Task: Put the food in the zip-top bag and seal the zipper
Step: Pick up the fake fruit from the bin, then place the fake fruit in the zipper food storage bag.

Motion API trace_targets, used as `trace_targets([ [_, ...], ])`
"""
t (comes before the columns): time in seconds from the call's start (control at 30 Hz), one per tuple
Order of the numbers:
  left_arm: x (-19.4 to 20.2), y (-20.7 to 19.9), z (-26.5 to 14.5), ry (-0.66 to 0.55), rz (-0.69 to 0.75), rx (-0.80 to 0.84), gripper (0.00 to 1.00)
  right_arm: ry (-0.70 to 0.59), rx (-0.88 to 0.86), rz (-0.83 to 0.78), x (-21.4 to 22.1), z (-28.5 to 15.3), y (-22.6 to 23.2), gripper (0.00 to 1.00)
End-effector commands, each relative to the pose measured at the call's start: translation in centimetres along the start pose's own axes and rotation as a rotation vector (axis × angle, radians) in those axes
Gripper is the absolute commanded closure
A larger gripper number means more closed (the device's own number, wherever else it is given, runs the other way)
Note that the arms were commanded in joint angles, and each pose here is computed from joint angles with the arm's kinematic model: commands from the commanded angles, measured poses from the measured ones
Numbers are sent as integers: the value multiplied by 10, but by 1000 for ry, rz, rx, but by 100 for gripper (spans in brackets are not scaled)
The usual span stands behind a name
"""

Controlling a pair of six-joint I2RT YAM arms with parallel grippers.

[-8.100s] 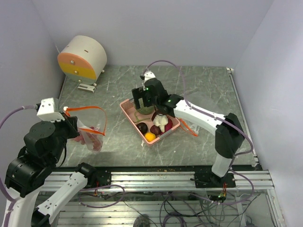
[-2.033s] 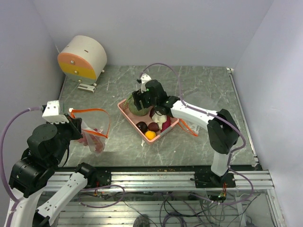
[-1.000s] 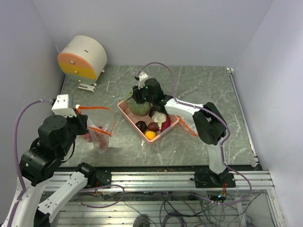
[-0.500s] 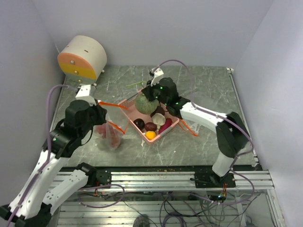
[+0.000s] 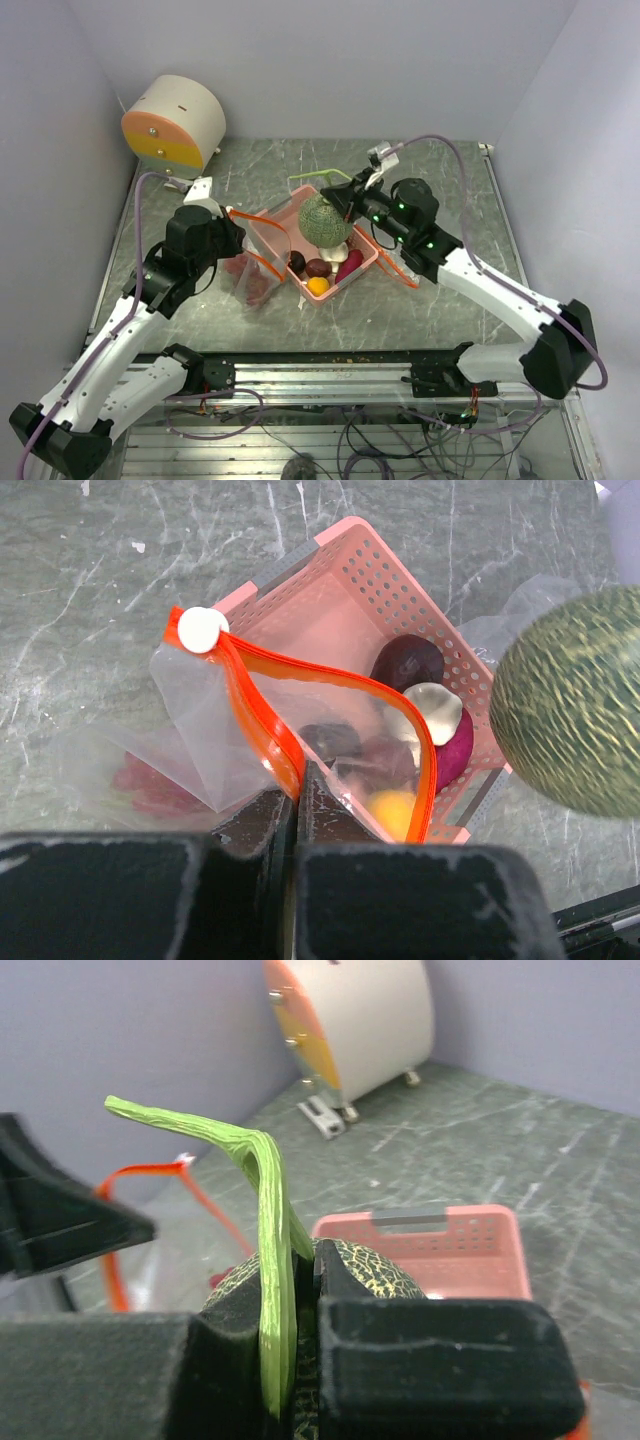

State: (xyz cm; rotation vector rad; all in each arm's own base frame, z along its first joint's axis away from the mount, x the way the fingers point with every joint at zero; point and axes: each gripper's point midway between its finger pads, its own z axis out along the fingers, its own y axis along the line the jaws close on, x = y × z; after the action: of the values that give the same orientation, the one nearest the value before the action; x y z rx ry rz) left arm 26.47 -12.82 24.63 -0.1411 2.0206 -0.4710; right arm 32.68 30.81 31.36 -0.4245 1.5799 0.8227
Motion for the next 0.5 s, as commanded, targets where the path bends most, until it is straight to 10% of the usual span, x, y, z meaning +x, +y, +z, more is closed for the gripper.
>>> trace_targets([
  [0.0, -11, -12, -2, -55, -28, 63, 91, -64, -251, 88, -27, -28, 52, 100],
  [0.47, -9, -12, -18, -36, -16, 78, 92, -115, -775, 419, -31, -35, 129, 100],
])
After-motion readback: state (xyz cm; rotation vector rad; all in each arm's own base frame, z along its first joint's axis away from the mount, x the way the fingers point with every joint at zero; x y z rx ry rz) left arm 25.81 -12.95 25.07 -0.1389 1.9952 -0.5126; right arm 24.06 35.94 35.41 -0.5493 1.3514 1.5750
